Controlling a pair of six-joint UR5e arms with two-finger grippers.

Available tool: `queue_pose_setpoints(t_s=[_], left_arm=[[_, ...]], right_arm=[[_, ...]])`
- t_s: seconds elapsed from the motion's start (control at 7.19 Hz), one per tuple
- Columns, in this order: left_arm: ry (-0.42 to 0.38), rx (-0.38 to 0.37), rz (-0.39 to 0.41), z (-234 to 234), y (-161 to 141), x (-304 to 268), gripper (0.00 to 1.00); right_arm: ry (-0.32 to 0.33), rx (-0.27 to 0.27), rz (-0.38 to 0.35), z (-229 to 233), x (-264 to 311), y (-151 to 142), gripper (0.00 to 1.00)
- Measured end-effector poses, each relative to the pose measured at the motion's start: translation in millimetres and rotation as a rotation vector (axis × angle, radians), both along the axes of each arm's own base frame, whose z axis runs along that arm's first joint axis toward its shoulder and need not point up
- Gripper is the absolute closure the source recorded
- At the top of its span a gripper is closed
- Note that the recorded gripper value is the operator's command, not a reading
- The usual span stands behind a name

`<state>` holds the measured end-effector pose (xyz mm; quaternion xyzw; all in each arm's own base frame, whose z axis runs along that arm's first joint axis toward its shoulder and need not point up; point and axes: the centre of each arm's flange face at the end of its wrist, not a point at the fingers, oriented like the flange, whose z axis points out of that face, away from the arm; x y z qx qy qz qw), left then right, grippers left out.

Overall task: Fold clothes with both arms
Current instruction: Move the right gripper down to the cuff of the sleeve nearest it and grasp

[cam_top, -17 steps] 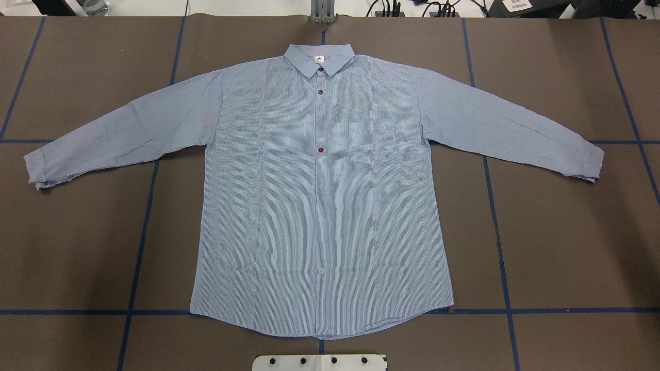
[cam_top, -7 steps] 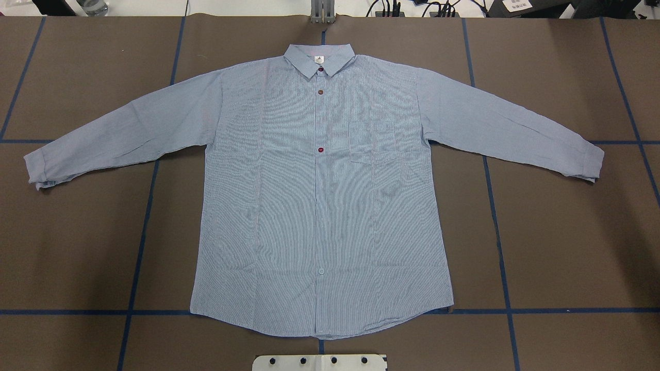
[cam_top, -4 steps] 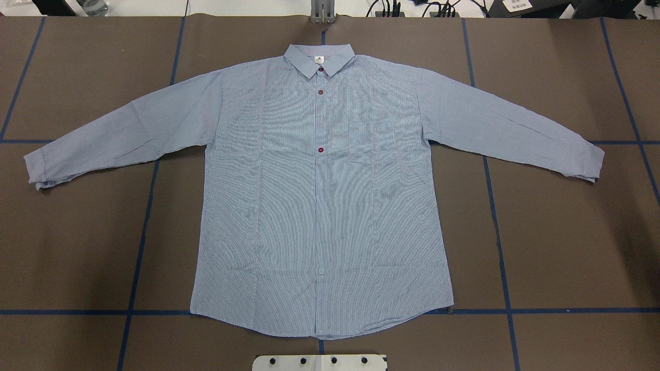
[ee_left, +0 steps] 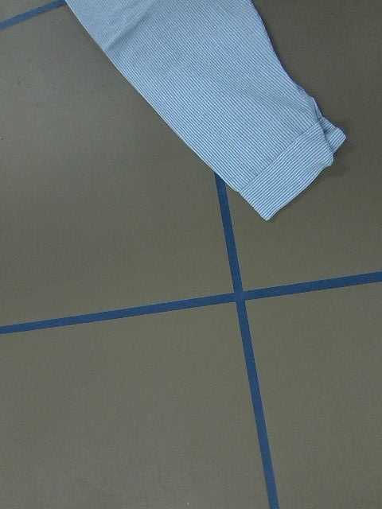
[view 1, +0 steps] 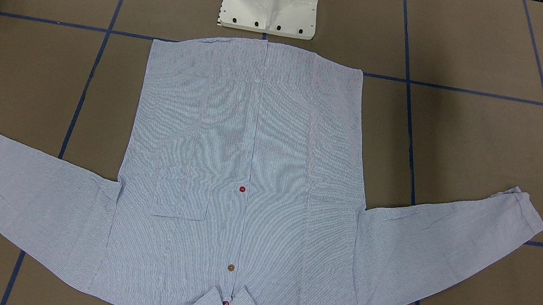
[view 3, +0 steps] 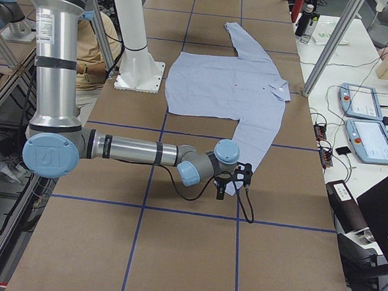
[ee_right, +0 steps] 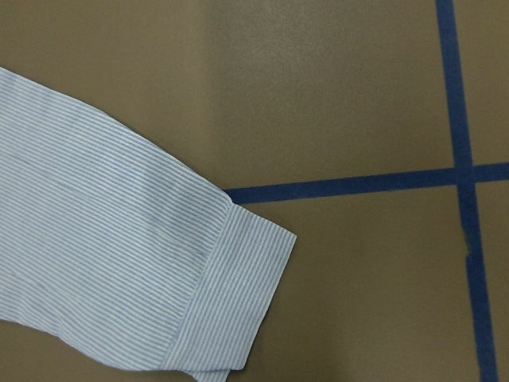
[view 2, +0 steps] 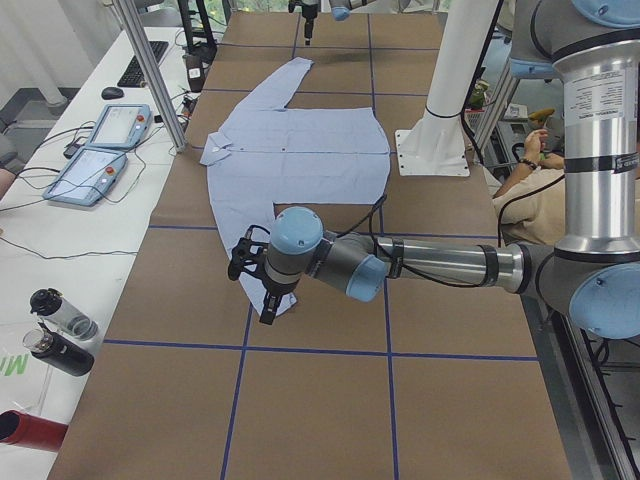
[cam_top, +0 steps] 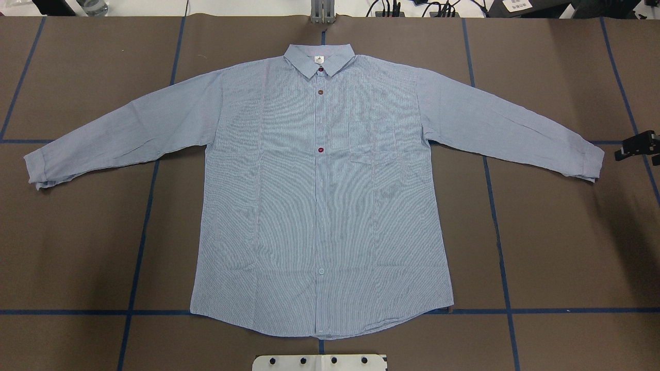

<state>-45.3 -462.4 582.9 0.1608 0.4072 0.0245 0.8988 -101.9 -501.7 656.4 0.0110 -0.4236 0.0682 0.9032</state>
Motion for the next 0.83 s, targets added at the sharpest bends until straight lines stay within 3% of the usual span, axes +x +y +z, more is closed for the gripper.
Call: queue_pose_setpoints(t_s=[0.42,0.83], left_arm=[[-0.003,0.002,0.0,0,-1,0,0.0],[-0.001,0.001,0.001,0,-1,1,0.0]], right_arm=[[0.01,-0.019,0.001,2,-35,4,0.01],[0.007,-0.112,0.076,-3,-55,2,0.04]])
